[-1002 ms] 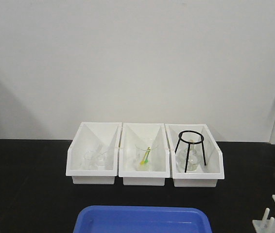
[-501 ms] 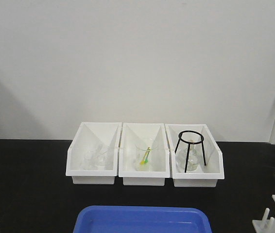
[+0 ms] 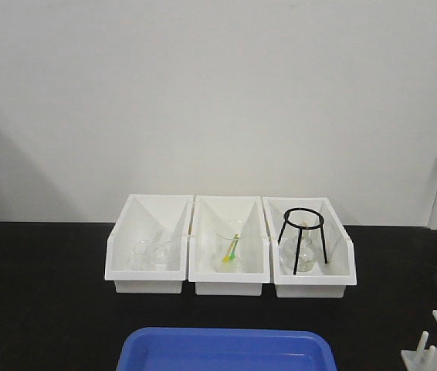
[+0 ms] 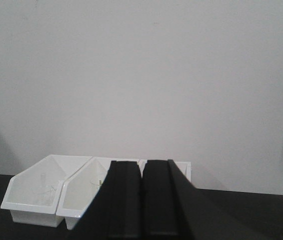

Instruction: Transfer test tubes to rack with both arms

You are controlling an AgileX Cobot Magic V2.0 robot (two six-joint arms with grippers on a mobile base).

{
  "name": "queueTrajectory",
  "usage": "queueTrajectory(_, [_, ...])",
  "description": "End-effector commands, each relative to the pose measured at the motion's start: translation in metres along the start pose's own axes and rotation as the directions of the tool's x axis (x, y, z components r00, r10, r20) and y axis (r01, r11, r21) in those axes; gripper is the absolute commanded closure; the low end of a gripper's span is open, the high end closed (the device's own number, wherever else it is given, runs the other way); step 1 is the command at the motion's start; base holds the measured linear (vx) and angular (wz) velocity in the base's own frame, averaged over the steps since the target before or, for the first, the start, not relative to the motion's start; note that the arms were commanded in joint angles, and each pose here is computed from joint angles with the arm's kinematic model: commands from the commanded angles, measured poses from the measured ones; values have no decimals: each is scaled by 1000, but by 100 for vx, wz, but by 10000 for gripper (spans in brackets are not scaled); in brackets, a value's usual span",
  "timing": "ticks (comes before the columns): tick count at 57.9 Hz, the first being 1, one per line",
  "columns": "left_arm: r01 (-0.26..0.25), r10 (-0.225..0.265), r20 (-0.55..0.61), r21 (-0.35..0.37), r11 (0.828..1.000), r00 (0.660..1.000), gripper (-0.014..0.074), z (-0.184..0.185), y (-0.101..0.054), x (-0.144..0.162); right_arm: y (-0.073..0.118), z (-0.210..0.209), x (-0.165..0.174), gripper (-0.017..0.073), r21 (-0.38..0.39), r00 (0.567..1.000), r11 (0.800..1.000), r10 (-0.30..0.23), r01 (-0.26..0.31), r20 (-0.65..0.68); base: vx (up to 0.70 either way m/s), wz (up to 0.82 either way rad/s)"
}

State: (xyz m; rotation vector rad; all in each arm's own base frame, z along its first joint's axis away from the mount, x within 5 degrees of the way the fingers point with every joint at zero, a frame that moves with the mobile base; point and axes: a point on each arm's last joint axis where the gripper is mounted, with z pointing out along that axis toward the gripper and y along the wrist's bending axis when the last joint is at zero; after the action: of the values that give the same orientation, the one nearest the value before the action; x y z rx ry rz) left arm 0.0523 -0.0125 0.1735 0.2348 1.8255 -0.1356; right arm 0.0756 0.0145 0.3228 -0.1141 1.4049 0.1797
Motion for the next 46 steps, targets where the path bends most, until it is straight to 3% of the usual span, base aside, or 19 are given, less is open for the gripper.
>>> queueTrajectory(1, [13, -12, 64, -7, 1000, 998, 608, 2, 0, 1, 4, 1, -12, 564, -41, 998, 999, -13, 15, 56, 0, 0])
queueTrajectory(19, [13, -12, 64, -7, 1000, 998, 608, 2, 0, 1, 2, 1, -11, 564, -20, 999, 1000, -17, 18, 37, 0, 0])
queueTrajectory(27, [13, -12, 64, -7, 1000, 998, 608, 2, 0, 1, -4, 1, 3, 564, 48, 996, 998, 55, -52, -66, 0, 0])
queueTrajectory(30, [13, -12, 64, -7, 1000, 998, 608, 2, 0, 1, -4, 1, 13, 564, 50, 992, 998, 34, -28, -122, 0, 0])
queueTrajectory(38, [13, -12, 64, -7, 1000, 998, 608, 2, 0, 1, -2, -3, 54, 564, -4, 967, 996, -88, 90, -240, 0, 0])
queueTrajectory(42, [13, -12, 64, -7, 1000, 998, 608, 2, 0, 1, -3, -9, 76, 564, -13, 959, 995, -101, 102, -265, 0, 0])
queueTrajectory(46, [13, -12, 64, -7, 1000, 998, 608, 2, 0, 1, -5, -17, 94, 564, 17, 964, 996, -82, 89, -254, 0, 0])
